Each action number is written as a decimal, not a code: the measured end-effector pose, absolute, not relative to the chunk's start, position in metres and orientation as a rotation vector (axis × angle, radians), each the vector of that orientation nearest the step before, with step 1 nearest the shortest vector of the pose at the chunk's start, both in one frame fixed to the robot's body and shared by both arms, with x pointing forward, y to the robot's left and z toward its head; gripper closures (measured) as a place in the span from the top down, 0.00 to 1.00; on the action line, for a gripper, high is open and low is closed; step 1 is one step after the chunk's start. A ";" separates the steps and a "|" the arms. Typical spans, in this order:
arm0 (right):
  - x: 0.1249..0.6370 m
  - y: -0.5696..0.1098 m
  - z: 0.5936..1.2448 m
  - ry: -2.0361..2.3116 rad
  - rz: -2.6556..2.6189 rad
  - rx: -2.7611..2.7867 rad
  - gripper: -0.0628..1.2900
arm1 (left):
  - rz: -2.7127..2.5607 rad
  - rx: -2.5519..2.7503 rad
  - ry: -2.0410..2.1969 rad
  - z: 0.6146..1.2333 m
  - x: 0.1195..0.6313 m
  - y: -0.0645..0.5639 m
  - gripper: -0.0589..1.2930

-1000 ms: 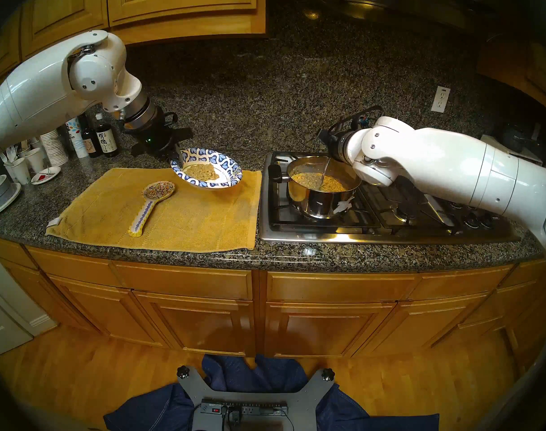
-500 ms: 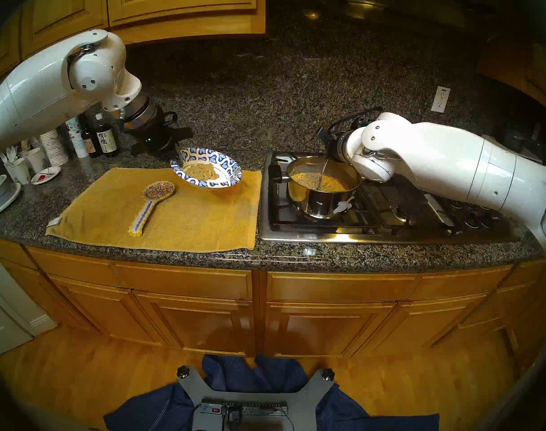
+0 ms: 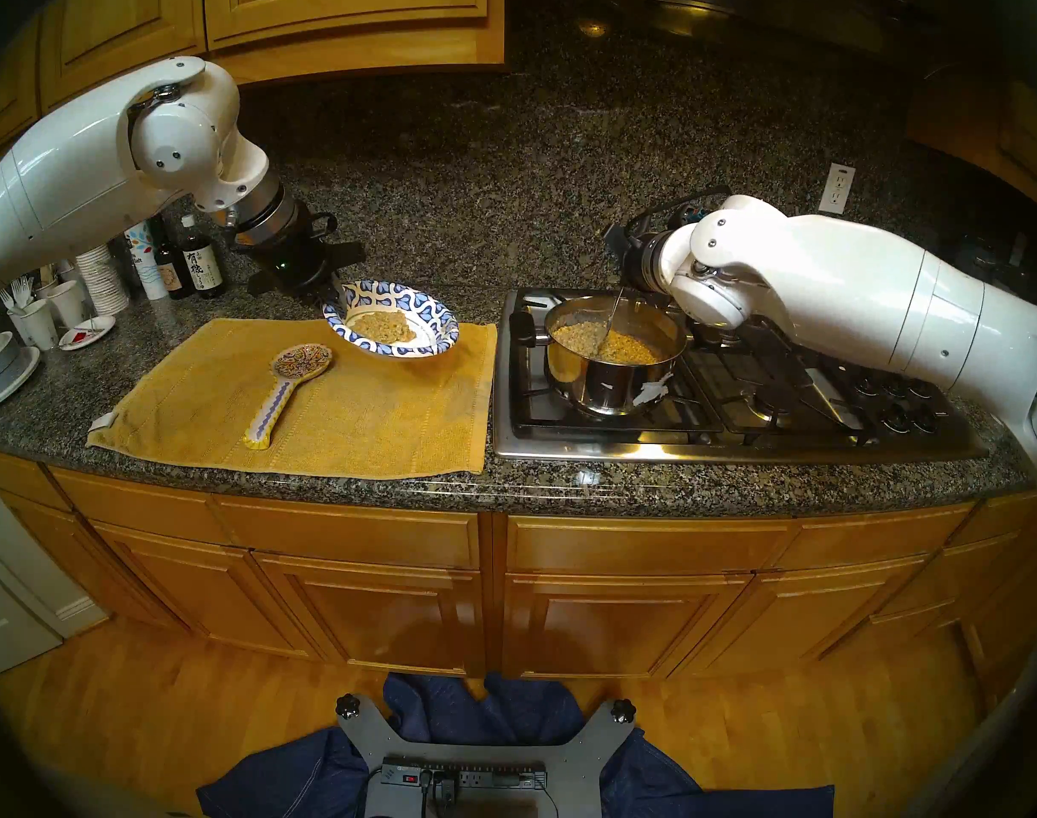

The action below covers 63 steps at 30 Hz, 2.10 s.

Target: Scoop oatmeal into bowl

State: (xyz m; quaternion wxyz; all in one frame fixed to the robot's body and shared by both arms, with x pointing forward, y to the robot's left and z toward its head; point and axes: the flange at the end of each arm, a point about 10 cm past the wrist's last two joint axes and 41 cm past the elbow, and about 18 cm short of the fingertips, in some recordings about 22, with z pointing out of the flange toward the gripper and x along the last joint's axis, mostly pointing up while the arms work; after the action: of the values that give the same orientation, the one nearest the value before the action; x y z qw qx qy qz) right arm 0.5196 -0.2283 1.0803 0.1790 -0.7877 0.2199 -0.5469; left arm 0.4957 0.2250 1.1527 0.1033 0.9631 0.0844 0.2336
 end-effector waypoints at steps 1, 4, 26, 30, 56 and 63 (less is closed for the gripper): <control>0.520 -0.229 1.081 0.622 -1.548 -2.224 0.02 | 0.689 2.842 0.249 1.153 0.496 0.225 0.03; 0.520 -0.232 1.086 0.633 -1.554 -2.212 0.02 | 0.689 2.842 0.249 1.153 0.496 0.225 0.03; 0.515 -0.258 1.102 0.724 -1.556 -2.143 0.02 | 0.693 2.843 0.248 1.154 0.496 0.225 0.03; 0.510 -0.258 1.100 0.731 -1.543 -2.136 0.02 | 0.693 2.843 0.248 1.154 0.496 0.225 0.03; 0.495 -0.270 1.095 0.792 -1.539 -2.057 0.02 | 0.694 2.843 0.248 1.154 0.496 0.225 0.03; 0.493 -0.277 1.096 0.817 -1.546 -2.040 0.02 | 0.694 2.843 0.248 1.154 0.496 0.225 0.03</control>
State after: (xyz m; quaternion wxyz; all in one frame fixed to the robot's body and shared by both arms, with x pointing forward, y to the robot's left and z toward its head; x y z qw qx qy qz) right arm 0.4931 -0.2773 1.0959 0.2254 -0.7398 0.2963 -0.5604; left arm 0.4955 0.2251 1.1543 0.1021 0.9629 0.0840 0.2352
